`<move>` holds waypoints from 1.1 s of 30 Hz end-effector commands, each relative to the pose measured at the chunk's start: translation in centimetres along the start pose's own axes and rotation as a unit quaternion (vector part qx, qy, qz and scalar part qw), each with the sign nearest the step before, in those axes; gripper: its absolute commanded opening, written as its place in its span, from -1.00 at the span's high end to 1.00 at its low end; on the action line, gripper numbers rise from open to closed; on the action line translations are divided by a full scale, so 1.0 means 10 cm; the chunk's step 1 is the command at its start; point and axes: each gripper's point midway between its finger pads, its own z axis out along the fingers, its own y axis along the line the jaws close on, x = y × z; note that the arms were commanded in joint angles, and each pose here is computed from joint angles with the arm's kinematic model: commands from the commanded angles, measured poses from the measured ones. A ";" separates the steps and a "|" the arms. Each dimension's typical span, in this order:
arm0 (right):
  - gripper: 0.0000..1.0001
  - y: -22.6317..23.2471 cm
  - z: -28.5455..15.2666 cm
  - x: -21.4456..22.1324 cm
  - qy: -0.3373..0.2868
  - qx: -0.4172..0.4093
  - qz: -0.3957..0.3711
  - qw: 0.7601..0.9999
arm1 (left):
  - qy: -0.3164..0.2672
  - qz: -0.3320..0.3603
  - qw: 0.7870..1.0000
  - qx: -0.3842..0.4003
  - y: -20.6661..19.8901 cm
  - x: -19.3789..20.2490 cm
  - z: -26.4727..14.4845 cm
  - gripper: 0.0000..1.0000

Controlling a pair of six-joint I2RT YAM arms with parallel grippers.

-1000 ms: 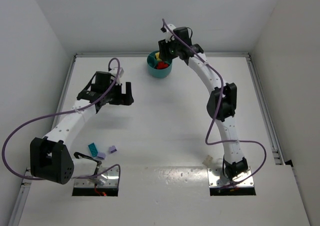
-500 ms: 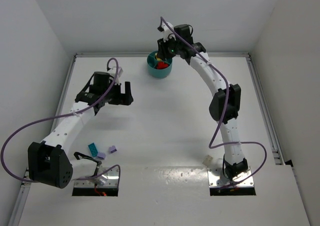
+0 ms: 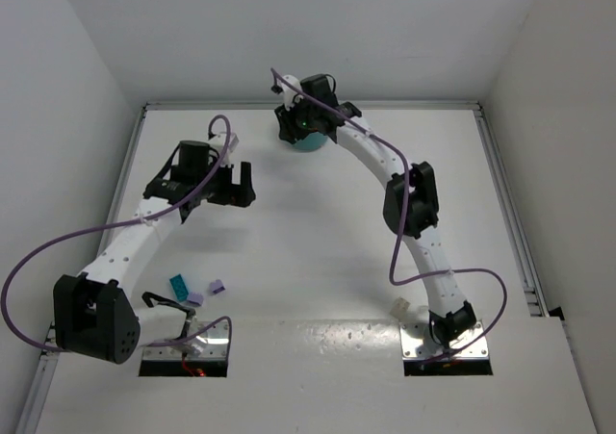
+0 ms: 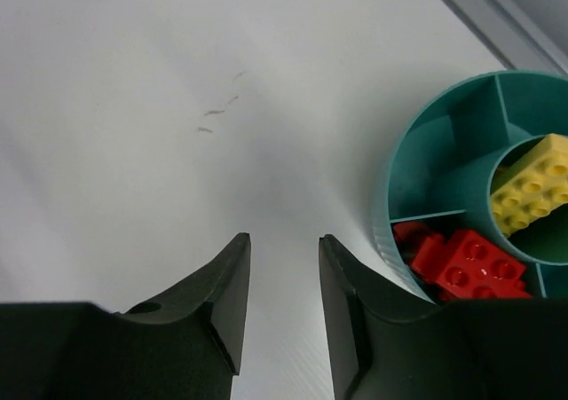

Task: Sort the legos into containers by color

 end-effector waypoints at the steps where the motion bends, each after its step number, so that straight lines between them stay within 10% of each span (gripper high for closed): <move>1: 0.22 -0.01 -0.29 -0.23 -0.013 0.012 -0.019 1.000 | -0.005 0.055 0.998 0.021 -0.02 0.01 -0.10 -0.99; 14: -0.40 0.42 -2.05 0.80 0.167 -0.066 -0.060 0.982 | 0.133 0.384 0.910 0.076 0.20 0.93 -0.86 -0.99; 20: -0.19 0.81 -3.00 1.77 0.309 -0.194 -0.139 0.921 | 0.115 0.406 0.902 0.090 0.17 1.07 -0.94 -0.99; 26: -0.14 0.74 -3.64 2.22 0.319 -0.199 -0.356 0.856 | 0.102 0.396 0.906 0.109 0.10 1.14 -0.85 -0.99; 33: -0.11 0.84 -3.83 2.60 0.345 -0.239 -0.370 0.829 | 0.079 0.365 0.924 0.086 0.18 1.01 -0.80 -0.99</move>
